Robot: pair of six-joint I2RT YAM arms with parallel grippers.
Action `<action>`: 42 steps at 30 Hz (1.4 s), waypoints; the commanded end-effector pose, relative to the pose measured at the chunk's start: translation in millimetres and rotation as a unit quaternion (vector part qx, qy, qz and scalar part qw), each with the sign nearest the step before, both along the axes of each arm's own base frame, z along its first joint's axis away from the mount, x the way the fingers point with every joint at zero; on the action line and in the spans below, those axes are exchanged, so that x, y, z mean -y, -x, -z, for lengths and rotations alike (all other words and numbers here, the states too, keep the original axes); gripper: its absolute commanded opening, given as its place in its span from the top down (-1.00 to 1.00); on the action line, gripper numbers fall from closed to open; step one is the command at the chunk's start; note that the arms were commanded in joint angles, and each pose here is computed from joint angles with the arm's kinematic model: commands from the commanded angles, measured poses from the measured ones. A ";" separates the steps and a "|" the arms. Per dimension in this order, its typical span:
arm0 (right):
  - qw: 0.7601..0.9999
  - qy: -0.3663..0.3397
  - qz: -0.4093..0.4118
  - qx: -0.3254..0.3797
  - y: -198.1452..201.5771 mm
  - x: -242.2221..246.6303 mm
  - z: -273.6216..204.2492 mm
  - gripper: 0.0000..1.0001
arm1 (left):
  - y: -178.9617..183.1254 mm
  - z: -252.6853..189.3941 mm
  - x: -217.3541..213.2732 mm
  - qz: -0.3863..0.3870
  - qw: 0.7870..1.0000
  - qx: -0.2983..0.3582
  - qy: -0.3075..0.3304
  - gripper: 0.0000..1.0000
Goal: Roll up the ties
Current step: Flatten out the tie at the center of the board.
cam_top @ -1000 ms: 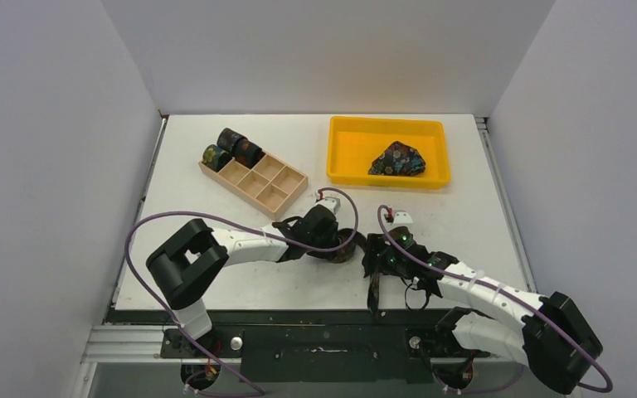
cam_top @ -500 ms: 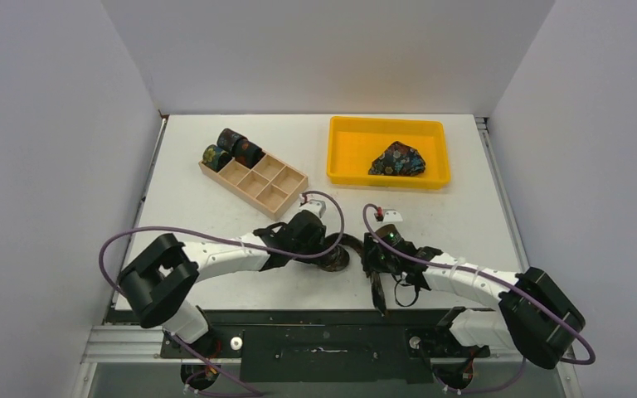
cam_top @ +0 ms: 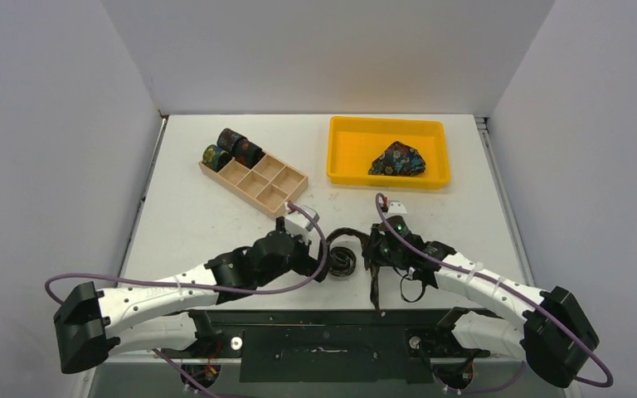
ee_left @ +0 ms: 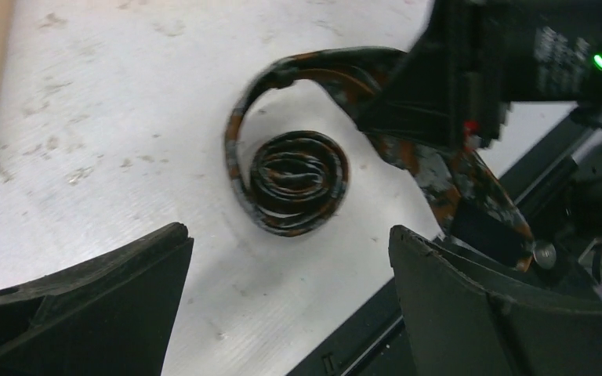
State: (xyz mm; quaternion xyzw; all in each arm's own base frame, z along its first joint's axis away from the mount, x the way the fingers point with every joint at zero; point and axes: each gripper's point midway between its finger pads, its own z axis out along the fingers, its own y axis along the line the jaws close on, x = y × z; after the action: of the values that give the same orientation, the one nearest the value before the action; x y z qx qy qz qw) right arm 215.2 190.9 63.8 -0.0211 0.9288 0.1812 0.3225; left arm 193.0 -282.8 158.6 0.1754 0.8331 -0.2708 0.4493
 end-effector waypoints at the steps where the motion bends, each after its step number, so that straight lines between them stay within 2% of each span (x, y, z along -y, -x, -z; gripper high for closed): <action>1: 0.996 -0.065 0.006 -0.055 19.3 -9.6 -1.8 0.89 | 17.5 -9.5 30.0 0.075 0.992 0.101 -0.004 -0.93; 4: 0.994 -0.091 0.029 -0.057 23.6 -3.6 -8.7 0.89 | 25.1 -2.5 37.7 0.078 0.990 0.121 -0.002 -0.93; 7: 0.995 -0.093 0.047 -0.009 17.0 7.8 -34.6 0.89 | 20.7 3.0 37.8 0.051 0.992 0.112 -0.005 -0.94; 10: 0.993 -0.100 0.033 0.046 8.6 8.8 -75.5 0.89 | 15.7 -10.2 32.3 0.019 0.993 0.118 0.014 -0.96; 16: 0.989 -0.109 -0.050 0.090 10.3 -7.6 -128.2 0.89 | 13.3 -44.6 17.5 0.000 0.981 0.171 0.090 -0.93; 21: 0.966 -0.148 -0.160 0.141 27.2 -28.4 -182.3 0.89 | 6.3 -66.6 17.3 0.012 0.970 0.234 0.065 -0.93; 25: 0.953 -0.129 -0.214 0.170 37.3 -26.6 -216.6 0.89 | 13.6 -82.3 31.2 0.092 0.953 0.287 0.027 -0.93; 29: 0.949 -0.090 -0.244 0.176 41.9 -18.9 -230.2 0.89 | 22.1 -85.8 38.1 0.169 0.934 0.315 -0.009 -0.93; 33: 0.948 -0.082 -0.256 0.169 46.1 -17.0 -233.6 0.89 | 17.0 -93.0 41.2 0.184 0.915 0.358 -0.015 -0.93; 40: 0.951 -0.090 -0.245 0.165 43.8 -19.0 -236.2 0.89 | 10.5 -131.2 61.1 0.159 0.912 0.367 0.094 -0.93; 42: 0.950 -0.098 -0.244 0.166 44.0 -20.9 -239.2 0.89 | 3.9 -133.3 68.6 0.147 0.915 0.361 0.105 -0.93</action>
State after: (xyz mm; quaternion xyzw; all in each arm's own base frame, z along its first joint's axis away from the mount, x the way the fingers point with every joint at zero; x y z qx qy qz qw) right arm 171.6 208.3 279.8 -0.2449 0.8269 0.3194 0.3928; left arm 184.3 -333.0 230.6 0.3946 0.5972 -0.2736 0.6425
